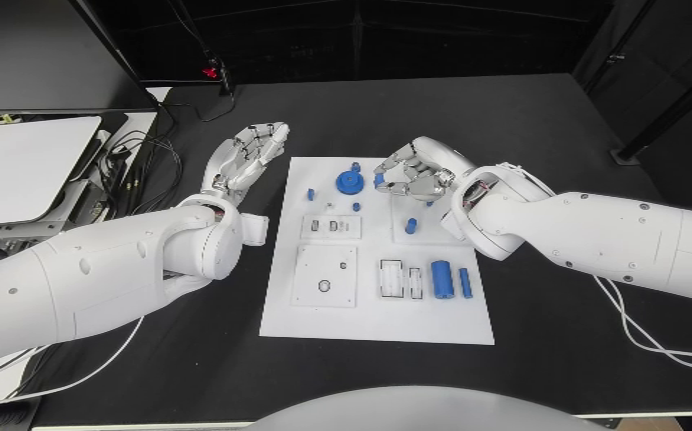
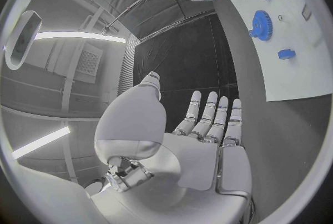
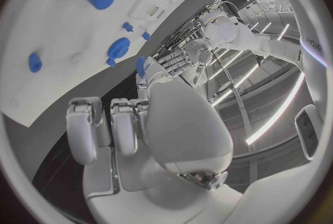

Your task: Assemble the parts on the task board

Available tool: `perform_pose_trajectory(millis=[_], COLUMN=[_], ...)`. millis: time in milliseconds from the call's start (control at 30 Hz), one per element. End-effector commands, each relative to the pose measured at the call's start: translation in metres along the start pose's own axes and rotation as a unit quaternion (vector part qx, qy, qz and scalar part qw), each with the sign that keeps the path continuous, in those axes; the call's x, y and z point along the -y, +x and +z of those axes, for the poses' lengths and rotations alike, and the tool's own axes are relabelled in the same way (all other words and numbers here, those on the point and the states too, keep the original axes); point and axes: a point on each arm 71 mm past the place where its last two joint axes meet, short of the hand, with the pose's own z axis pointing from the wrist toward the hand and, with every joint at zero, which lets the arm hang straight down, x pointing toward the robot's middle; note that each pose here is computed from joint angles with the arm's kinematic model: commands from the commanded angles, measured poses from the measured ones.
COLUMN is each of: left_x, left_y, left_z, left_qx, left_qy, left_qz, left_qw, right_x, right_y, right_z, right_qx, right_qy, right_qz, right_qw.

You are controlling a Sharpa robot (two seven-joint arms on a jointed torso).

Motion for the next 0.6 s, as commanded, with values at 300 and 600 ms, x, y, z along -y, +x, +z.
perform_pose_trajectory(millis=[300,600], left_x=[0.0202,0.0203], left_y=[0.0014,0.0016], left_z=[-0.0016,-0.0017], left_qx=[-0.004,-0.004], left_qy=[0.138,0.138], left_qz=[-0.003,-0.003], left_qw=[0.990,0.990], right_x=[-0.032,-0.041], right_y=[0.034,0.061], right_z=[0.015,0.015], right_qx=[-0.041,-0.048], right_qy=[0.023,0.036], right_qz=[-0.020,-0.035], right_qw=[0.999,0.998])
